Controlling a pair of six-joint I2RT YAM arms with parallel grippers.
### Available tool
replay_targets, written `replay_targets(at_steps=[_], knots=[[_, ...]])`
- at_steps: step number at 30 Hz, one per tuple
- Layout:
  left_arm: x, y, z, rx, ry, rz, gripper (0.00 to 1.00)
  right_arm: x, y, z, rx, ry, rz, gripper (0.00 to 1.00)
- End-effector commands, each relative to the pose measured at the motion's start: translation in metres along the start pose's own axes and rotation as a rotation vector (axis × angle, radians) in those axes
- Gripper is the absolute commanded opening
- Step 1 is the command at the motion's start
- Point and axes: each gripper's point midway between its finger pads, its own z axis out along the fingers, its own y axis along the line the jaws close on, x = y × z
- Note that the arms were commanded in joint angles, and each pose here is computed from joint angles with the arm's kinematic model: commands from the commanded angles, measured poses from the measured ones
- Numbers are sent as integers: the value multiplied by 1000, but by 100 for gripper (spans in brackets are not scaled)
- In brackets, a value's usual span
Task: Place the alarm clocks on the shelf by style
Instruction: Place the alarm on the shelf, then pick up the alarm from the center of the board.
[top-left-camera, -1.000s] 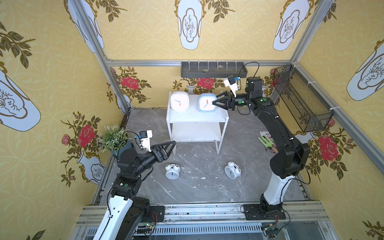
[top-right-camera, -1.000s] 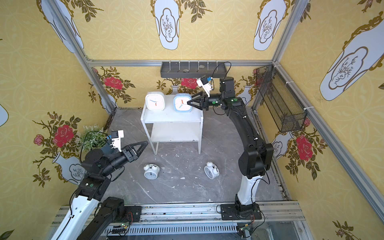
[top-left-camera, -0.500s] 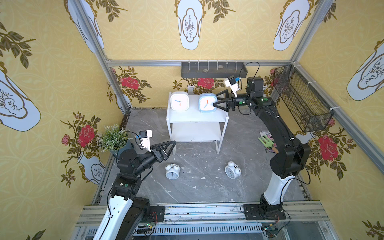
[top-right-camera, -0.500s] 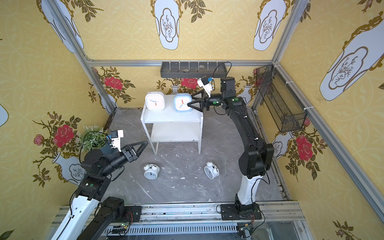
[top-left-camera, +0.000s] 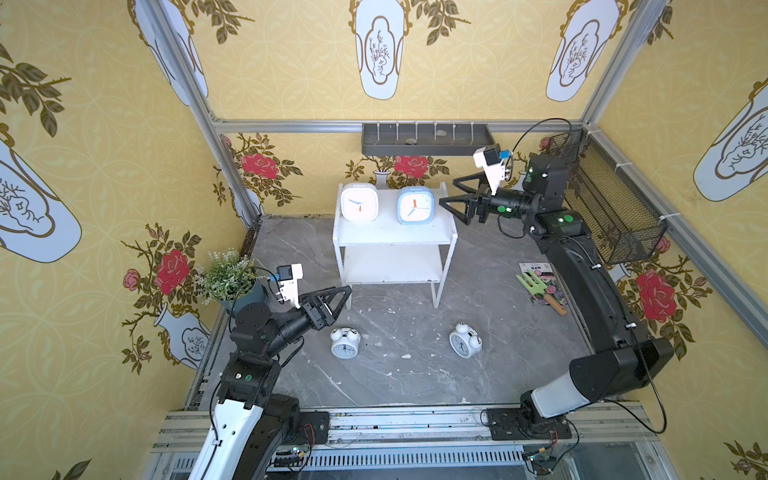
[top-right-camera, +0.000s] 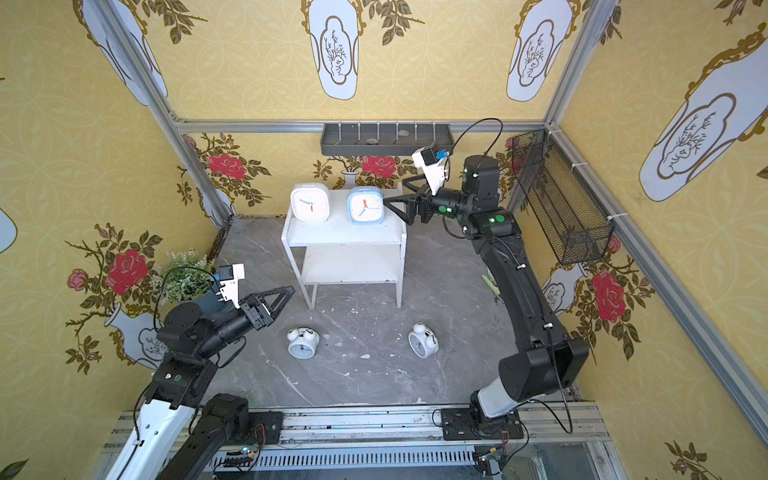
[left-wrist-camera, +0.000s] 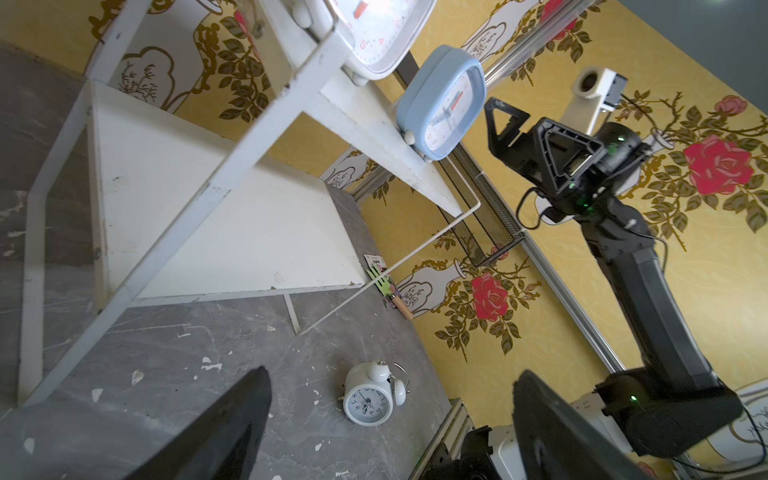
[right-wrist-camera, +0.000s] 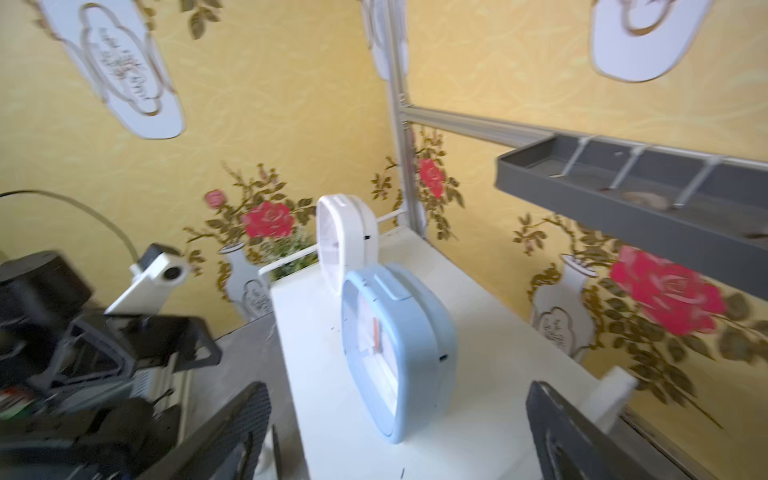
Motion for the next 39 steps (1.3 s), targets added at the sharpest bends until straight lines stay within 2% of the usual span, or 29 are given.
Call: replay_targets(at_steps=[1,3,5,9,12,14,16,17,19,21,24,28,35,39], knots=[[1,32,-11,-191,-32,-15,95,-5,-32,-20,416,-22,33,98],[0,46,-22,-283,-66,-37,96,3,-5,-25,507,-34,3,98],[-1,60,-34,-382,-105,-71,99,16,32,-27,514,-13,28,98],[1,71,-50,-489,-116,-88,99,62,97,-29,556,101,99,98],[7,83,-55,-580,-70,-109,99,109,167,-16,445,195,72,98],[18,102,-63,-700,-21,-161,99,149,215,0,323,286,40,99],[28,113,-66,-750,5,-207,93,187,247,18,226,375,30,91],[33,119,-67,-764,5,-228,91,206,257,26,194,422,40,83],[41,132,-71,-794,-17,-271,88,236,271,42,124,478,64,65],[48,142,-73,-814,-32,-307,84,255,280,56,50,505,83,57],[56,151,-70,-812,-36,-339,79,276,285,77,-34,542,73,51],[66,161,-69,-837,-11,-370,78,287,275,99,-97,563,78,37],[70,167,-78,-862,-31,-352,79,304,277,125,-203,588,90,42],[72,170,-79,-873,-28,-347,79,316,268,143,-193,614,78,42]])
